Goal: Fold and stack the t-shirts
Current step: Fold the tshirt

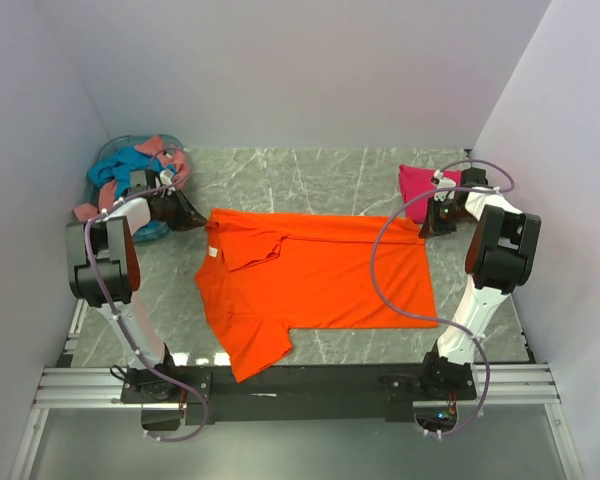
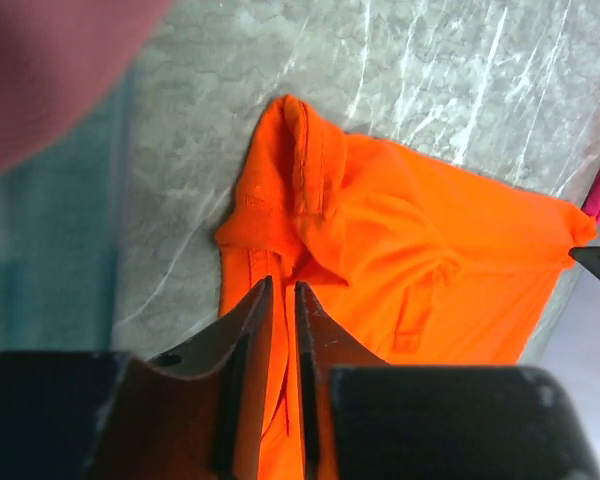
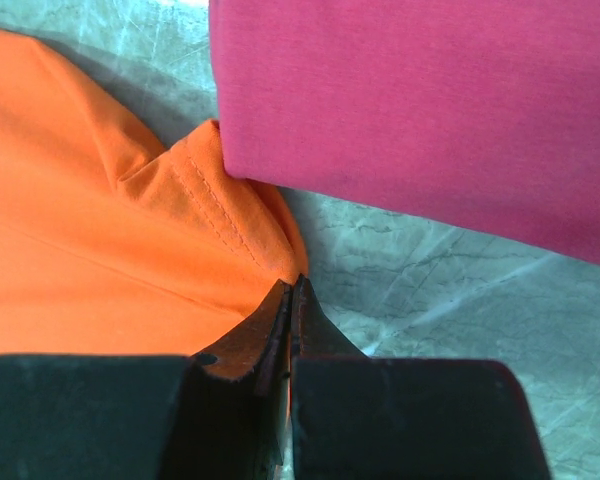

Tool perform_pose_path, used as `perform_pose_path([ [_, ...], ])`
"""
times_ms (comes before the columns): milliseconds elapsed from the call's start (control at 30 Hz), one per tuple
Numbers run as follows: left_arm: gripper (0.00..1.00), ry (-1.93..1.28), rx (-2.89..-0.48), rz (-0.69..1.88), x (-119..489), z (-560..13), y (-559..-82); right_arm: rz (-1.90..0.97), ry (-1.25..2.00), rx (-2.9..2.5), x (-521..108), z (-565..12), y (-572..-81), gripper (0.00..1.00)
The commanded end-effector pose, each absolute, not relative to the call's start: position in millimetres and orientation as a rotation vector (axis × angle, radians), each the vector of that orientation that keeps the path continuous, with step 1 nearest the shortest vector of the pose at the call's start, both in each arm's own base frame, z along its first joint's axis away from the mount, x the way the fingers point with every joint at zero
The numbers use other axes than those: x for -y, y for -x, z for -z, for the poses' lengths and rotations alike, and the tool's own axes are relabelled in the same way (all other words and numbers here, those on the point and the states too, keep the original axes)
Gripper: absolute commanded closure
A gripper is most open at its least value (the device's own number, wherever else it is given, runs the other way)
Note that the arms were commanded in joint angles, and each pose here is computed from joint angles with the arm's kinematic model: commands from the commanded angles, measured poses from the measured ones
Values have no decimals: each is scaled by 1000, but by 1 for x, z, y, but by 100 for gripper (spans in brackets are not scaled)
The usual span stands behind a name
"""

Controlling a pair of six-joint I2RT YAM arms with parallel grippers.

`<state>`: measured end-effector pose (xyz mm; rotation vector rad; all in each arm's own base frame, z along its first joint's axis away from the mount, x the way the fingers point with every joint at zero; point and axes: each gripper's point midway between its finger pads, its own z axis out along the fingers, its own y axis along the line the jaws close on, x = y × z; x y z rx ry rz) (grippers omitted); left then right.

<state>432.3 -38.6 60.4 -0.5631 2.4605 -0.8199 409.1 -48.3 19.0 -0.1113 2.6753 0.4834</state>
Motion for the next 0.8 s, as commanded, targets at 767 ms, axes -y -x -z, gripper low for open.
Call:
perform_pose_path([
  [767,50,-29,-2442,556,120,-101,-347,-461,147,-2631,55,-39,-417,100],
])
